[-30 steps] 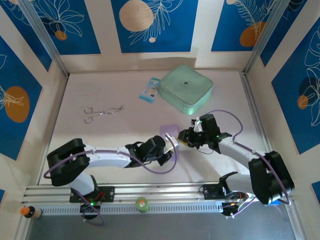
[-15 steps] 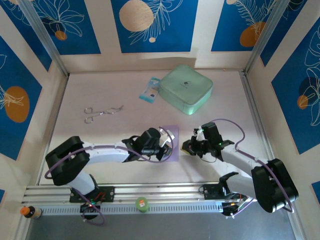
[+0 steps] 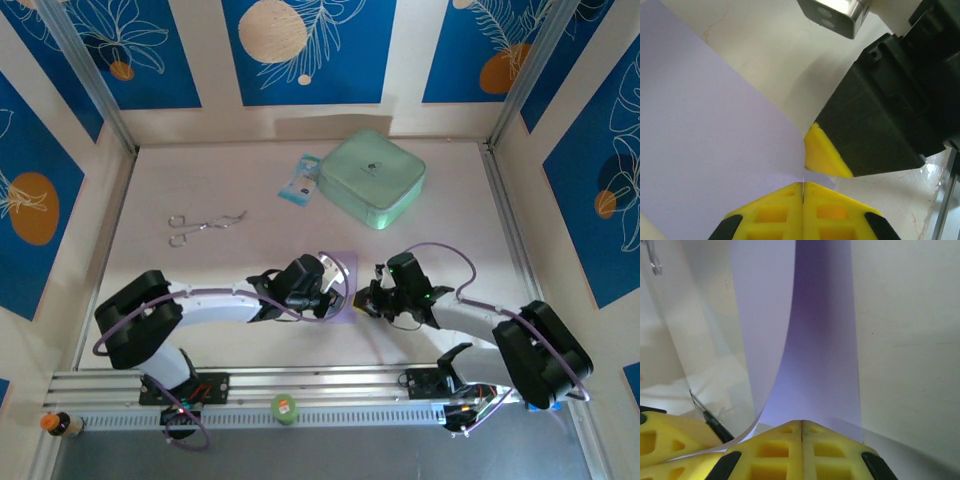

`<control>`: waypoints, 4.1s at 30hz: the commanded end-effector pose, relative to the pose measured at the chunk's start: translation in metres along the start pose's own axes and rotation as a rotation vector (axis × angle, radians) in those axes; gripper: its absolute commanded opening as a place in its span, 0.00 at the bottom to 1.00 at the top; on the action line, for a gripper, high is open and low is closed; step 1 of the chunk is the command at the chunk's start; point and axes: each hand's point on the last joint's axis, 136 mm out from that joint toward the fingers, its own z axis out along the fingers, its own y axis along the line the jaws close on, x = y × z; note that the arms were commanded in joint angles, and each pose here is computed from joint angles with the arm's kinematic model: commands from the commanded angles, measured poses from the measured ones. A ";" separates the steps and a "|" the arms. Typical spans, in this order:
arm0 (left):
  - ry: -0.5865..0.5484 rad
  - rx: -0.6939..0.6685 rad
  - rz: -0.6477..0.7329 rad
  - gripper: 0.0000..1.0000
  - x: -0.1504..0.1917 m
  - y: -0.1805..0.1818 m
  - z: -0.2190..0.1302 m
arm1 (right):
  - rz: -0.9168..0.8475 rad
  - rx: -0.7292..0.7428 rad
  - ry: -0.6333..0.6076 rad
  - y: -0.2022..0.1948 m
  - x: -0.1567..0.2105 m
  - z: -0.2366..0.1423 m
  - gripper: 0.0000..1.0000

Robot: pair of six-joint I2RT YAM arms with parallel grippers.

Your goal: Fold a paper plane with a square sheet of paper (pick it up from the middle)

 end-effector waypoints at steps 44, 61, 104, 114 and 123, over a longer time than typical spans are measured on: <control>0.012 -0.035 -0.125 0.00 -0.012 0.045 0.020 | 0.001 0.133 0.020 -0.042 -0.012 0.008 0.00; 0.093 -0.116 -0.078 0.03 0.005 0.068 0.036 | 0.001 0.114 0.027 -0.039 -0.015 0.007 0.00; 0.249 -0.221 -0.584 0.00 0.056 0.081 0.007 | -0.074 0.007 -0.116 0.011 -0.017 0.015 0.00; 0.237 -0.210 -0.607 0.00 0.054 0.079 0.008 | -0.086 0.110 -0.239 0.003 -0.017 0.018 0.00; 0.232 -0.200 -0.606 0.00 0.052 0.079 0.011 | -0.075 0.066 -0.185 0.007 -0.009 0.031 0.00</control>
